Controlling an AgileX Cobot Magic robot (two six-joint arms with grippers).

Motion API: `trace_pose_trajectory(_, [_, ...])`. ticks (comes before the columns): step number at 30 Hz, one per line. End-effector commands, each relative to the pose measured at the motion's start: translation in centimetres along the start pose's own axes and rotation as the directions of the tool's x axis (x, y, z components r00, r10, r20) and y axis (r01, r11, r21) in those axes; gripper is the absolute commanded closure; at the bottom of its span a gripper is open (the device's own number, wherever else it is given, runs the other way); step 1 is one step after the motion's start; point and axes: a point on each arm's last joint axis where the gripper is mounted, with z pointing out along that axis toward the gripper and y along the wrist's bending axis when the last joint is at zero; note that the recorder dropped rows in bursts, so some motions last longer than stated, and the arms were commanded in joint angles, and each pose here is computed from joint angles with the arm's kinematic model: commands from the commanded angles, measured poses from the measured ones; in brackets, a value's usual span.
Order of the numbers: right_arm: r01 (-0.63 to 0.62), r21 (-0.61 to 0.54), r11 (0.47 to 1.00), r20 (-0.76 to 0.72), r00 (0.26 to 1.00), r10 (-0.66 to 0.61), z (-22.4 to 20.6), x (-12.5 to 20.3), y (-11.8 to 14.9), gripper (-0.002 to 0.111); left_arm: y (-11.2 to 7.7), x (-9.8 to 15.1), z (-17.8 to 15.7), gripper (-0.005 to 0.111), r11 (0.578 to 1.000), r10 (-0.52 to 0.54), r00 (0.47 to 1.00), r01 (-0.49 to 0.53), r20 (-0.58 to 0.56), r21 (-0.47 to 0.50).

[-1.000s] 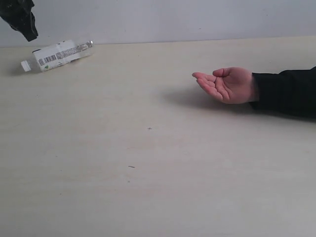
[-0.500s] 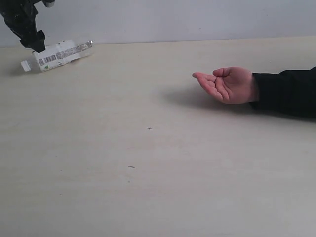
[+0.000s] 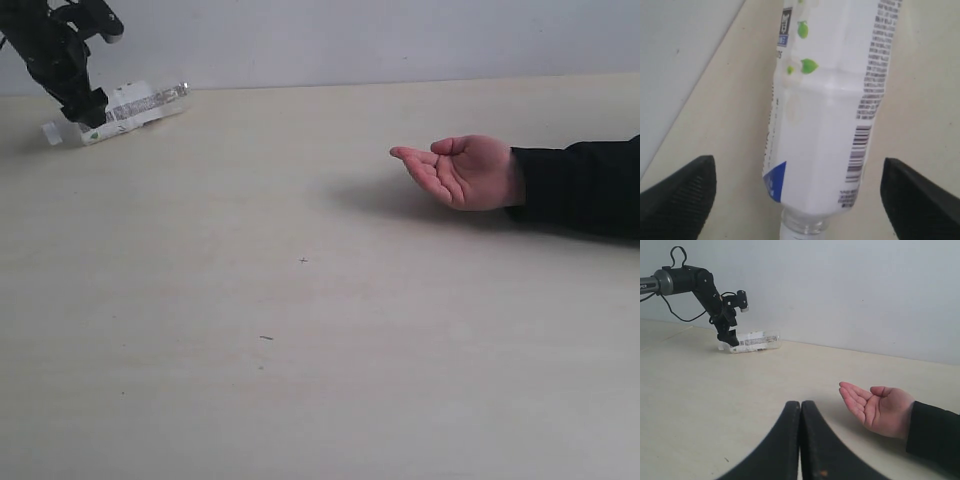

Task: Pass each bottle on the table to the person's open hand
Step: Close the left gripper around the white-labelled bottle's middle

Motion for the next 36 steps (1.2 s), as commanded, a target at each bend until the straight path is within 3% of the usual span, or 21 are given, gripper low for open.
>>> trace_pose_trajectory(1, [0.01, -0.003, 1.0, 0.006, 1.0, -0.01, 0.0, 0.1, 0.0, 0.108, -0.6, -0.4, 1.1, 0.022, 1.0, -0.006, 1.0, 0.005, 0.013, 0.005])
trace_pose_trajectory(32, [0.01, -0.003, 1.0, 0.006, 1.0, -0.01, 0.0, 0.1, 0.0, 0.108, -1.1, -0.3, 2.7, 0.022, 1.0, -0.009, 1.0, 0.009, 0.007, -0.003])
trace_pose_trajectory(36, [0.01, -0.003, 1.0, 0.006, 1.0, -0.01, 0.0, 0.1, 0.0, 0.108, -1.0, -0.2, 2.8, 0.033, 1.0, -0.011, 1.0, 0.011, 0.009, -0.006])
